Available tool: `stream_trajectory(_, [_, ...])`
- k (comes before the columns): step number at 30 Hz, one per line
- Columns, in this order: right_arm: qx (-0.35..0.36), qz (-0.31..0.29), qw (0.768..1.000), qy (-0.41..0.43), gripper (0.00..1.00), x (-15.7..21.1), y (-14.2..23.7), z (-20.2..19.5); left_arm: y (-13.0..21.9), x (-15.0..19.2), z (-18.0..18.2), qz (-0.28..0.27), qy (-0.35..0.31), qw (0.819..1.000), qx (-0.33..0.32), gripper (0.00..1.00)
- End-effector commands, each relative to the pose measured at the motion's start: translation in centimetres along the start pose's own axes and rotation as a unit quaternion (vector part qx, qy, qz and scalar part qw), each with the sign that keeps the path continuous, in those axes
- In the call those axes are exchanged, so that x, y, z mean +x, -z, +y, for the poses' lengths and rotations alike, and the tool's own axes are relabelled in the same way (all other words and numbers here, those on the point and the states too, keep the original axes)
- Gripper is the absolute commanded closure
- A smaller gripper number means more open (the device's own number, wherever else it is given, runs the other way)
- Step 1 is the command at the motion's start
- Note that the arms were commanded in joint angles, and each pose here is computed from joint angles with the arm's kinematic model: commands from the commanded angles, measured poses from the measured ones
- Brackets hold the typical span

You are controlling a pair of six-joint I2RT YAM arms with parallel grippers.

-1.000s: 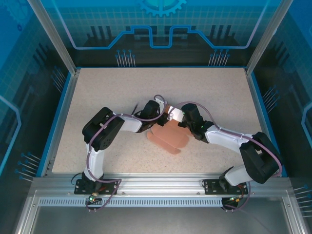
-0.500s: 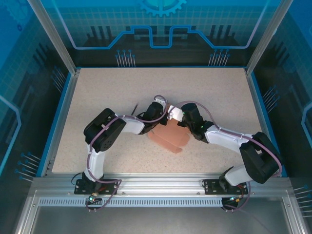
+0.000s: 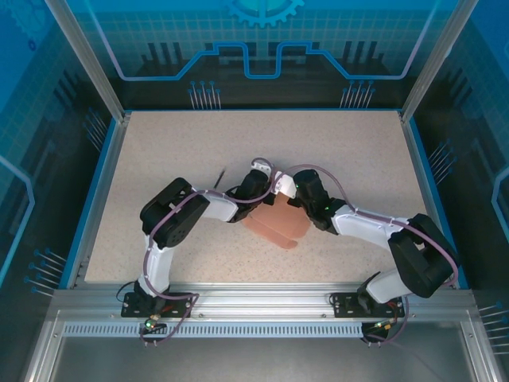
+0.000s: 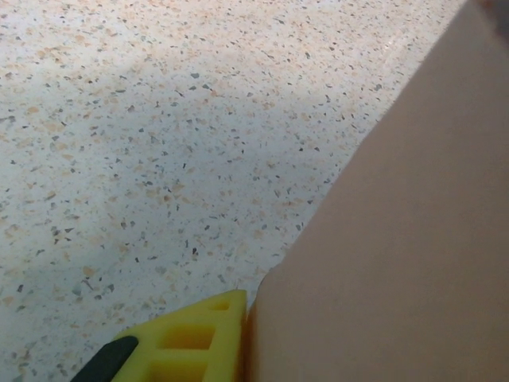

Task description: Fold the paper box

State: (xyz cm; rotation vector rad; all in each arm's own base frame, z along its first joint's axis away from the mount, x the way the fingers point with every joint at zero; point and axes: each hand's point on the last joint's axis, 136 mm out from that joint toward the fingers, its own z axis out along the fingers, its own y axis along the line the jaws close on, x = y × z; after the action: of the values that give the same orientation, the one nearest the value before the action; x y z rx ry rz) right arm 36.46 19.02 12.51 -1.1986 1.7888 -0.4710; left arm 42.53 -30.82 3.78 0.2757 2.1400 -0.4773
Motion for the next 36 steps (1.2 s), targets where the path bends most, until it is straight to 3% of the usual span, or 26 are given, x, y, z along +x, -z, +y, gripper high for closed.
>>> stream_trajectory(1, [-0.024, -0.002, 1.0, -0.009, 0.96, -0.3, 0.2, 1.3, 0.5, -1.8, -1.4, -0.036, -0.015, 0.998, 0.05, 0.77])
stream_trajectory(22, [-0.018, 0.004, 1.0, 0.0, 0.96, -0.3, 0.3, 0.6, 3.9, -4.4, -1.2, -0.056, -0.008, 0.99, 0.132, 0.5])
stream_trajectory(36, [-0.034, -0.001, 0.999, 0.04, 0.96, -1.2, 0.6, 1.4, 2.3, -4.0, 0.1, -0.014, 0.001, 0.995, 0.101, 0.7])
